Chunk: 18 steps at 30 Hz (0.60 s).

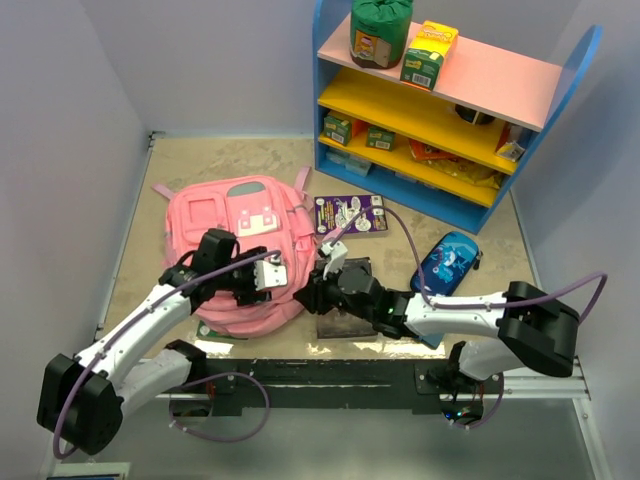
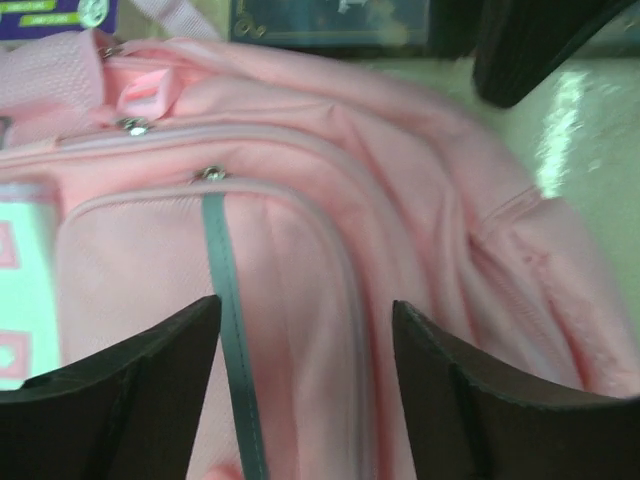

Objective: Pack the student bag
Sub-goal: Place the student bag at the center of the board.

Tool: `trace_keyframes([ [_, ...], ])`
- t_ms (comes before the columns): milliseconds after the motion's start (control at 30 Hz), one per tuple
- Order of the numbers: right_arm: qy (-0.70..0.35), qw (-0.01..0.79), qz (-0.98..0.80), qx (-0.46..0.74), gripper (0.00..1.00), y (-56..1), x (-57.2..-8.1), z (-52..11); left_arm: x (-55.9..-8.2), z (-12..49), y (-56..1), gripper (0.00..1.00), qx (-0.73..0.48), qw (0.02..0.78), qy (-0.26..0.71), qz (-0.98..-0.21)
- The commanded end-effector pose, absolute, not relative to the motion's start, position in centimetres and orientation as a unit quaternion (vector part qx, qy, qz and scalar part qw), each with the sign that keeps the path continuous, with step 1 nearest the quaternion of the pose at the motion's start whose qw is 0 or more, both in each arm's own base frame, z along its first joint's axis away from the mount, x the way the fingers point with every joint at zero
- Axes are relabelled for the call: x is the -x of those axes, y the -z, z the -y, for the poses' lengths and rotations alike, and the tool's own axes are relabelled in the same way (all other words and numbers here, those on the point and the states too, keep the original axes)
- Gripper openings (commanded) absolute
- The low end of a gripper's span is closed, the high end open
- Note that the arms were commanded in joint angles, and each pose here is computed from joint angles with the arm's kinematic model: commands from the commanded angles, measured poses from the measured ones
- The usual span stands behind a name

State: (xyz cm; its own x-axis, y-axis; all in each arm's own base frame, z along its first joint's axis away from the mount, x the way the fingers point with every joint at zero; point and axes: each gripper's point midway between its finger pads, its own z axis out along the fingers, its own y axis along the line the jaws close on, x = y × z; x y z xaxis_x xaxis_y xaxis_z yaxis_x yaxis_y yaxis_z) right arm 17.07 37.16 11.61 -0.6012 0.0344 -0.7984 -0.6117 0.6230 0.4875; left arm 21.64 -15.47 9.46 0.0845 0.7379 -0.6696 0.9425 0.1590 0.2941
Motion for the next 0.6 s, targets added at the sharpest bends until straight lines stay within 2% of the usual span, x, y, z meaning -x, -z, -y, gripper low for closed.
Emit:
trace_keyframes([
  [0,-0.373,0.443,-0.794,0.187,0.29,-12.8,-18.9,-36.0,-24.7,13.8,-10.5,0.65,-0.616,0.418,0.046,-0.666],
  [33,-0.362,0.445,-0.796,0.192,0.29,-12.6,-19.3,-35.8,-24.6,13.9,-10.5,0.57,-0.616,0.419,0.049,-0.665],
  [67,-0.356,0.452,-0.796,0.186,0.29,-13.0,-20.4,-35.6,-24.6,13.9,-10.4,0.37,-0.616,0.418,0.052,-0.666],
  [167,-0.328,0.477,-0.793,0.189,0.29,-13.6,-23.2,-34.6,-24.4,13.9,-9.6,0.08,-0.617,0.409,0.055,-0.670],
  [200,-0.321,0.488,-0.786,0.204,0.32,-13.8,-23.8,-34.4,-24.5,13.8,-9.5,0.03,-0.617,0.408,0.054,-0.671],
  [267,-0.315,0.515,-0.768,0.216,0.39,-14.9,-25.2,-34.3,-24.4,13.8,-9.3,0.00,-0.616,0.405,0.055,-0.673],
  [300,-0.300,0.534,-0.751,0.247,0.56,-15.3,-25.5,-34.3,-24.3,13.9,-9.3,0.00,-0.618,0.406,0.058,-0.671],
  [367,-0.282,0.562,-0.729,0.271,0.68,-16.1,-26.2,-34.5,-24.1,14.3,-10.3,0.00,-0.626,0.413,0.064,-0.658],
  [500,-0.214,0.600,-0.677,0.369,0.77,-17.0,-27.5,-35.0,-23.2,16.4,-14.9,0.00,-0.676,0.452,0.093,-0.574],
  [533,-0.208,0.601,-0.671,0.381,0.78,-17.3,-27.7,-35.2,-22.8,17.6,-17.9,0.00,-0.700,0.487,0.096,-0.514],
  [567,-0.197,0.603,-0.667,0.391,0.78,-17.3,-27.9,-35.3,-22.4,17.9,-19.0,0.00,-0.712,0.496,0.098,-0.487],
])
